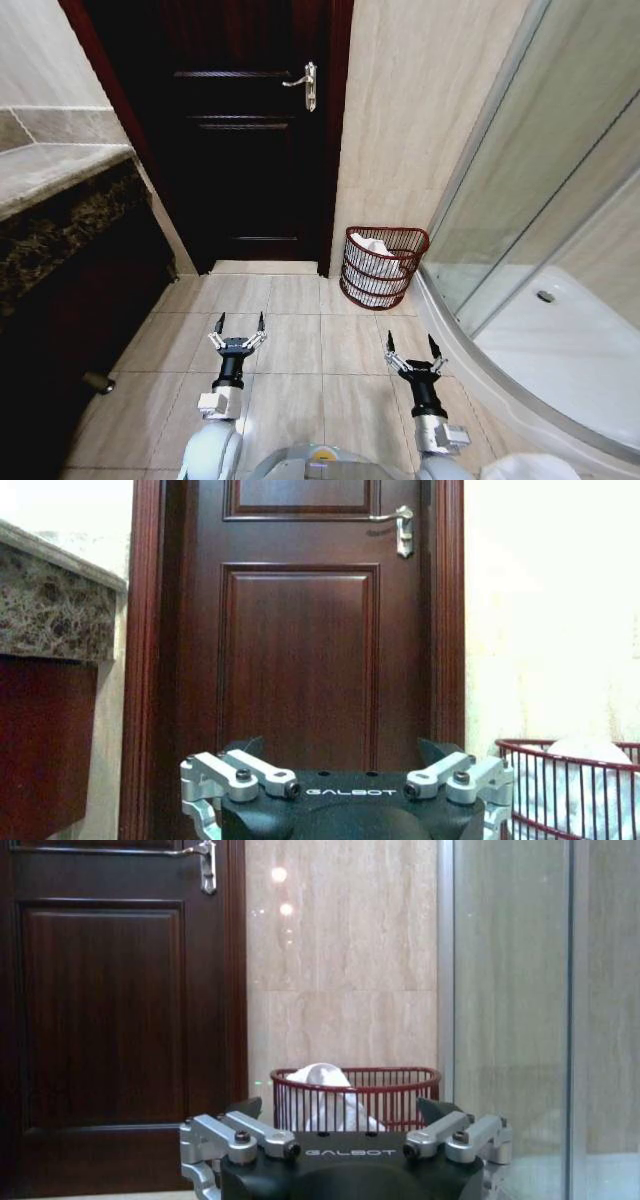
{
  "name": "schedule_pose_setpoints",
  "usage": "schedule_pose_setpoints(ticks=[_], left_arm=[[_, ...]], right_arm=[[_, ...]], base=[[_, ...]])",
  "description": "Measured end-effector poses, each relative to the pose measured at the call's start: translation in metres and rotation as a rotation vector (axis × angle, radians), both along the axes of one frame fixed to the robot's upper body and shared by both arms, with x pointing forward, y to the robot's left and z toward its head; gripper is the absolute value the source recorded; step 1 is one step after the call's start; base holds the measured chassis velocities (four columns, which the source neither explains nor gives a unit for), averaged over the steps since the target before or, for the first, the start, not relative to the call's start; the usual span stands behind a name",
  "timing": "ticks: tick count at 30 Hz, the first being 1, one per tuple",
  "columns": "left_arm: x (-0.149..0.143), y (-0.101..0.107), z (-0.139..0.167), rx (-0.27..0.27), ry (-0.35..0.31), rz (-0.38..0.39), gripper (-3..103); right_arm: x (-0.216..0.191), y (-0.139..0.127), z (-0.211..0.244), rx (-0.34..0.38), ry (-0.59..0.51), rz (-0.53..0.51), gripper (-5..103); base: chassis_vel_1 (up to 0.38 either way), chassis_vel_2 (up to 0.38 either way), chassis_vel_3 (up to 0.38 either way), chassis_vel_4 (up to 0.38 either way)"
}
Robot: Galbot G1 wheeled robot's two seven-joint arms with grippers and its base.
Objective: Discard the used towel into the hamper.
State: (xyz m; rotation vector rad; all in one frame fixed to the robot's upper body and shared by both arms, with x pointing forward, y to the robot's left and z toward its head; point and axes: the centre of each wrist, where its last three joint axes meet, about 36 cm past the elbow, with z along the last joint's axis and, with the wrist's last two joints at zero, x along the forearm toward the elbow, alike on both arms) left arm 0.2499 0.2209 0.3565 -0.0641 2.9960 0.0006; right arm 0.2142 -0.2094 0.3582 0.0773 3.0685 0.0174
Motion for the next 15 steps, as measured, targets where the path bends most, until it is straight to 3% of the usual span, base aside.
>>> schedule_pose_setpoints(ticks=[15], left_arm=[[0.0,0.0,0.0,0.0,0.0,0.0,100]], right_arm=[[0.0,0.0,0.0,0.0,0.0,0.0,100]], base=[[-0.005,-0.008,-0.006,-0.004]])
